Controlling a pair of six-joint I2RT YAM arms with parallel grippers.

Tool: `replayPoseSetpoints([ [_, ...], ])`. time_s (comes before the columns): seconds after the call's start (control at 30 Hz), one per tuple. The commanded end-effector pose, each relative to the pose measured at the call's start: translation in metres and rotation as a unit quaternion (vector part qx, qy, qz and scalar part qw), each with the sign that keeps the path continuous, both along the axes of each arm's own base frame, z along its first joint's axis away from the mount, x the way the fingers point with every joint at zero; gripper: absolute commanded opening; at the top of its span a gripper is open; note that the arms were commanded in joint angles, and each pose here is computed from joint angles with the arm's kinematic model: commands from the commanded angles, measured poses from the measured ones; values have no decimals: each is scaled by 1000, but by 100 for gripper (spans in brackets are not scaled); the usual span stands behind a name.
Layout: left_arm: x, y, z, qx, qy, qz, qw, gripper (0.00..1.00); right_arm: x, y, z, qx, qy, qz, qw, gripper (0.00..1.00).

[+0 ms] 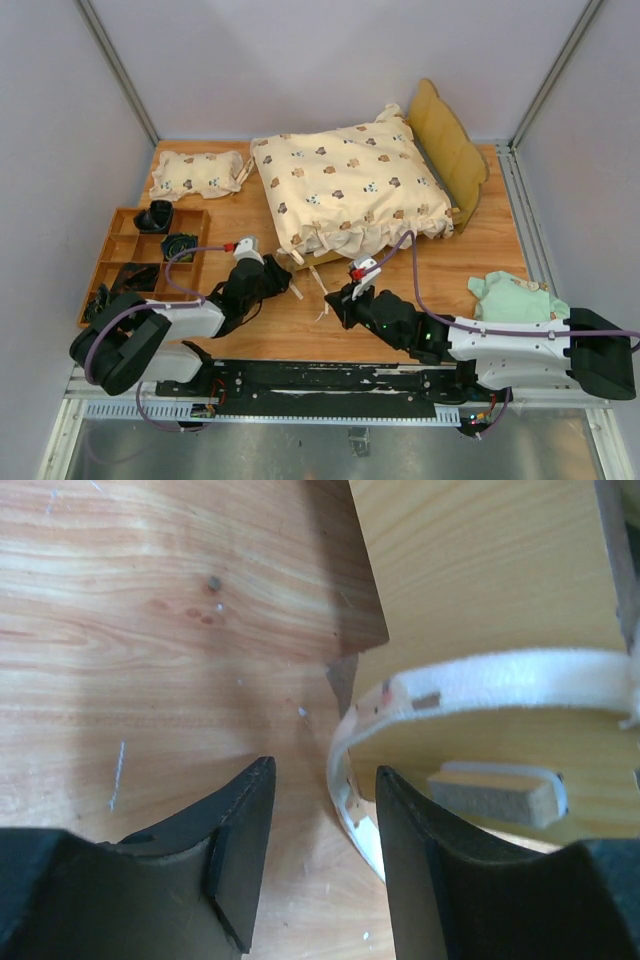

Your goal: Set up the pet bed

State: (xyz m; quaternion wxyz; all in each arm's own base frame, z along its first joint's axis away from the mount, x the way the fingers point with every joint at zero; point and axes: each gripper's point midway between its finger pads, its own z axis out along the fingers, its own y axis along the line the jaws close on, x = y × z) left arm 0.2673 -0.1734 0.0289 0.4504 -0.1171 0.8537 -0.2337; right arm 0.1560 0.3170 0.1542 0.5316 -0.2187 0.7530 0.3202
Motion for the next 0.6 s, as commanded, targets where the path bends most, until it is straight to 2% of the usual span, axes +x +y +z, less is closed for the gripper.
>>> replayPoseSetpoints([
  [0.0, 26, 0, 20, -2, -41, 26, 999, 48, 5, 10, 25, 26, -18, 3, 999, 0],
  [0.07, 29, -1, 21, -3, -47, 26, 999, 44, 5, 11, 25, 24, -18, 3, 1000, 0],
  [0.13, 30, -6, 24, -7, -51, 10, 999, 35, 5, 12, 23, 22, -17, 4, 1000, 0],
  [0.23, 25, -16, 25, -7, -39, -21, 999, 6, 6, 12, 23, 20, -17, 1, 1000, 0],
  [0.27, 21, -16, 24, -8, -25, -24, 999, 1, 7, 12, 24, 20, -18, 0, 1000, 0],
  [0.4, -5, -13, 43, -22, 4, -45, 999, 0, 11, 10, 25, 11, -20, -5, 1000, 0],
  [0.57, -38, -18, 87, -63, -9, -102, 993, 0, 17, 8, 22, 15, 0, -10, 1000, 0],
])
